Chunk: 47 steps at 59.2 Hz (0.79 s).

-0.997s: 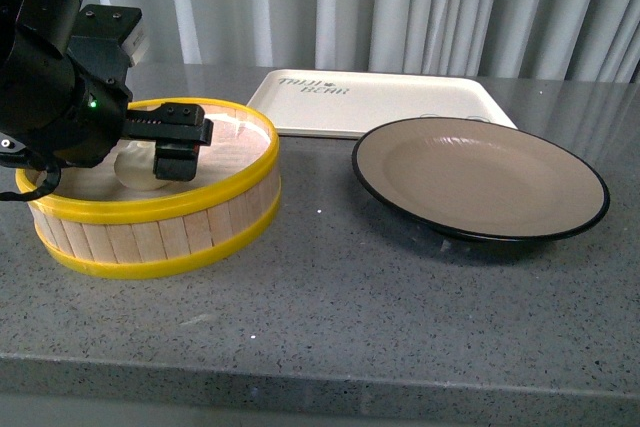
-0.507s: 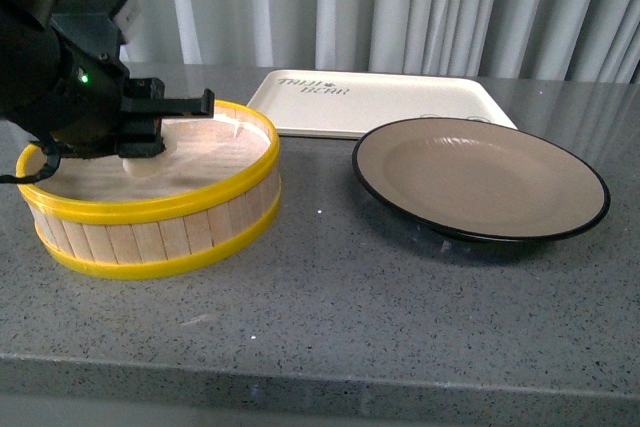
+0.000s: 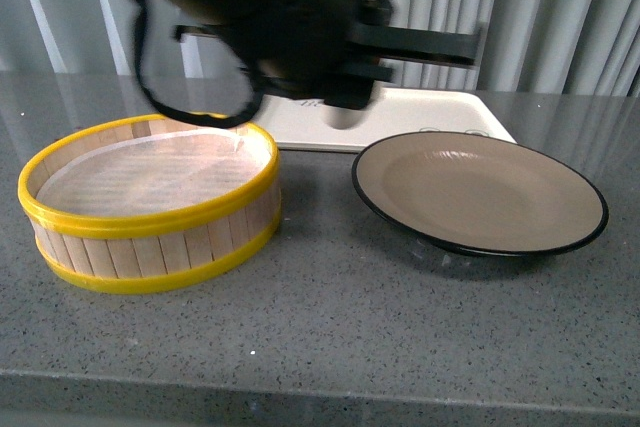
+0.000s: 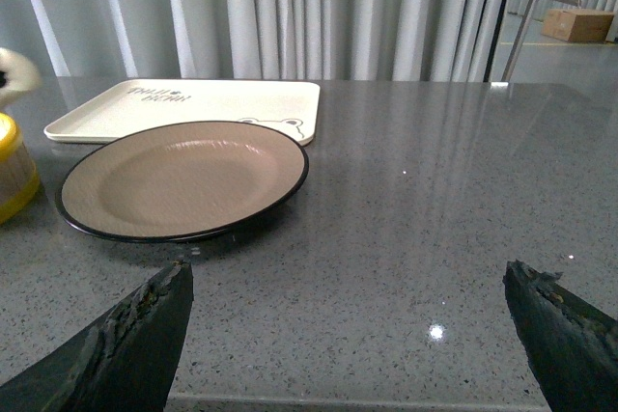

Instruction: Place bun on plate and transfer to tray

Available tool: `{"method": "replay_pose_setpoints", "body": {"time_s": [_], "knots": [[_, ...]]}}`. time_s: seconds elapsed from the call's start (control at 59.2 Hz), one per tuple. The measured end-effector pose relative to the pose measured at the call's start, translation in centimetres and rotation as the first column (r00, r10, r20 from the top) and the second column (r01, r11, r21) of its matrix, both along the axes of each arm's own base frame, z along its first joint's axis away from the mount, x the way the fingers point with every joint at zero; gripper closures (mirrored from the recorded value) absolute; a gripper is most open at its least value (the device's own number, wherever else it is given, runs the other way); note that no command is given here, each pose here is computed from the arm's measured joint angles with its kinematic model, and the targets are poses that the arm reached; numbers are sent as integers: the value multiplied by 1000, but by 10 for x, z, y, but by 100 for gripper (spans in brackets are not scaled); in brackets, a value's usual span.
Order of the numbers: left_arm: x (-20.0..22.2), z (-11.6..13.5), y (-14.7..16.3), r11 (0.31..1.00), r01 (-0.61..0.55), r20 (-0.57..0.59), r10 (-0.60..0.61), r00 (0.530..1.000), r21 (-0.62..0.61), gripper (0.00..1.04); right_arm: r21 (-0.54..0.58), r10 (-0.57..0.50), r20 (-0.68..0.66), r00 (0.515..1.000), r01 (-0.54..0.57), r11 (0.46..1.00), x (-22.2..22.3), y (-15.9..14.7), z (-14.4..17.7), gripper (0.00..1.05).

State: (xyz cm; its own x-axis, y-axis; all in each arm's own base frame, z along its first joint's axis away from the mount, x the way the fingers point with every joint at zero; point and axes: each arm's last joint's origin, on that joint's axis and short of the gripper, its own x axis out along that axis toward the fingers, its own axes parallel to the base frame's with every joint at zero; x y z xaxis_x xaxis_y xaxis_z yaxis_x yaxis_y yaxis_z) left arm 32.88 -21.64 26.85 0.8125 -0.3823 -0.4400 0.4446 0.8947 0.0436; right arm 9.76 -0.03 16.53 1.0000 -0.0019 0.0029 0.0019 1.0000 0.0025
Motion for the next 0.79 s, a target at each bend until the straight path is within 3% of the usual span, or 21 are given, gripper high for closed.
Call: {"method": "replay_pose_setpoints", "body": {"time_s": [0.253, 0.794], "knots": [[-4, -6, -80, 974, 170, 9, -173, 985, 149, 100, 0, 0, 0, 1000, 0, 1000, 0, 0, 0, 8], [39, -20, -123, 940, 193, -88, -175, 981, 281, 100, 0, 0, 0, 1000, 0, 1000, 0, 0, 0, 8]]}}
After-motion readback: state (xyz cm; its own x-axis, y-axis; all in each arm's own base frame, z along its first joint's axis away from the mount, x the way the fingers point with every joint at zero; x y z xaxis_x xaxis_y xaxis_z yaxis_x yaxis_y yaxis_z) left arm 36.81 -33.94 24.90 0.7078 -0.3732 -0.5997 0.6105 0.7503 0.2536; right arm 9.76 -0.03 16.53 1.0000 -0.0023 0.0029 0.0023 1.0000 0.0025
